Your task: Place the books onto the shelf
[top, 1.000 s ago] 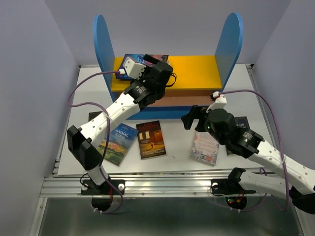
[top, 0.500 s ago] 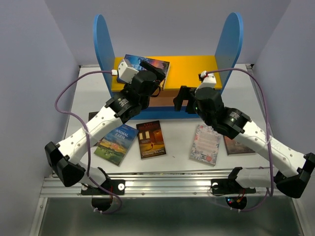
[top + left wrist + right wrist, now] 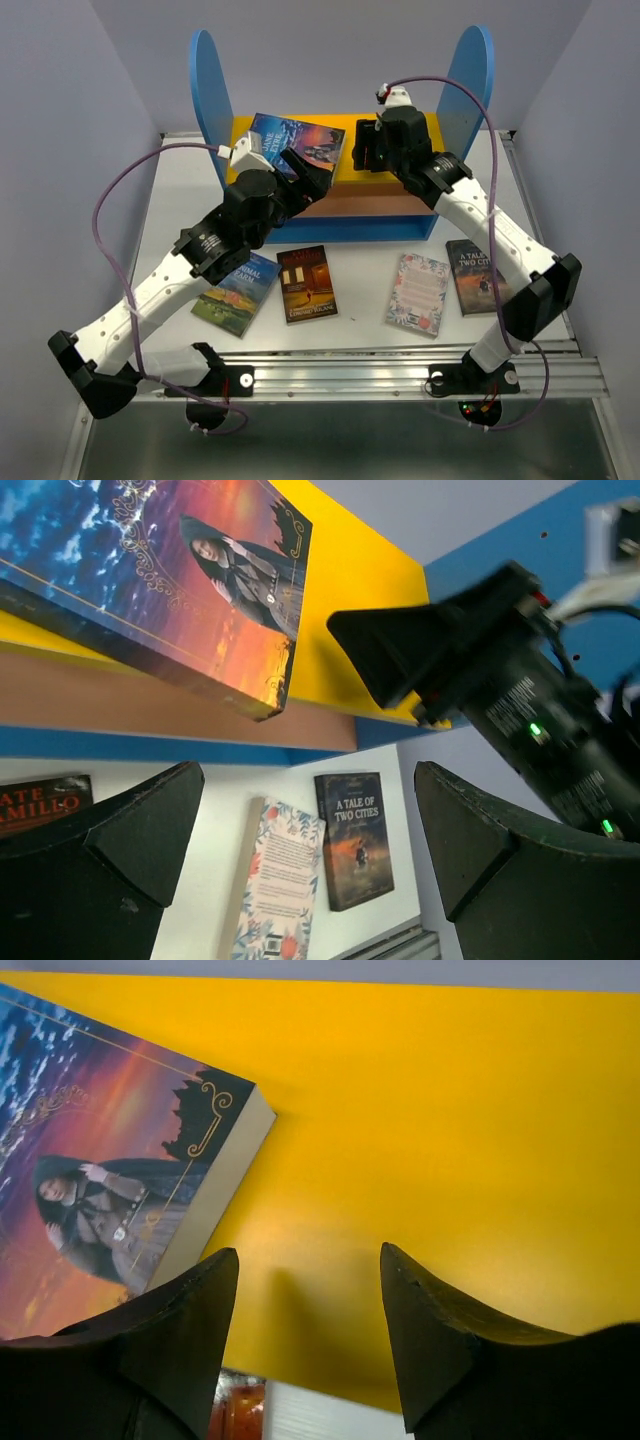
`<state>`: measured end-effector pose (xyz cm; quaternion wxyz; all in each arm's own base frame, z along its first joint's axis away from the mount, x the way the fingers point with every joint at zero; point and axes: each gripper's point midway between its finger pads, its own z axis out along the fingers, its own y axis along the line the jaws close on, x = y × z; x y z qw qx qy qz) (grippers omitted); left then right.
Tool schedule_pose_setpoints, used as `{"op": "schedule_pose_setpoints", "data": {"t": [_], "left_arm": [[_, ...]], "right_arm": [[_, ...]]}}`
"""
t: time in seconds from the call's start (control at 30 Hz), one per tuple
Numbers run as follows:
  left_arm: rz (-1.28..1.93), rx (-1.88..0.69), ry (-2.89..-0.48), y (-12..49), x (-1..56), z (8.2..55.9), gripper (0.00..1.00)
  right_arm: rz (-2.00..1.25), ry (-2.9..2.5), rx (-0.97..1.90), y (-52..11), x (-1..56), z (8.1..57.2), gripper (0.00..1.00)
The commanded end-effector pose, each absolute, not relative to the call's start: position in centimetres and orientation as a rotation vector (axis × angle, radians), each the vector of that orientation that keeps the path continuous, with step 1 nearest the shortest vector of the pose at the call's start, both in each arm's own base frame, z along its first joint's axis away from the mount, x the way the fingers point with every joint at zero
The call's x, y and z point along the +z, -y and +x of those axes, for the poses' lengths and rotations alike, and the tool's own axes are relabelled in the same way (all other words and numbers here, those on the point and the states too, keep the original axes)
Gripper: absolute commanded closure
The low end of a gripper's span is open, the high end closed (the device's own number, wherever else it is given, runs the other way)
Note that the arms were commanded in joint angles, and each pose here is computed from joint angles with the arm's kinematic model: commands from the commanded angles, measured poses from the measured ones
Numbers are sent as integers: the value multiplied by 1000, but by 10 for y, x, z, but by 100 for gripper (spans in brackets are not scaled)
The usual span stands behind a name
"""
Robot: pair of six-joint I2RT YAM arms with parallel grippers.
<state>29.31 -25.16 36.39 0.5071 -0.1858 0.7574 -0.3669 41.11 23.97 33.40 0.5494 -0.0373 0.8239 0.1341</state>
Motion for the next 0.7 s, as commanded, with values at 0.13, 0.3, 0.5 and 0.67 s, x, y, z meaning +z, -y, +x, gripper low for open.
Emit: {"op": "schedule_pose_setpoints", "data": {"t": [0.13,0.3,0.5,0.67], "left_arm": [[-414,-767,-1806,199,364,262,1],[-520,-649,-1773,162,364,258,1],[-534,-652,-1748,157,369,257,1],[-481,-660,-1777,172,362,266,1]], "right_arm": [[-339,-1901,337,-263,345,434,47],[-413,-1911,342,-277,332,446,48],[-474,-1927,396,-296,318,454,49],[-514,-1909,409,-308,316,464,48]]}}
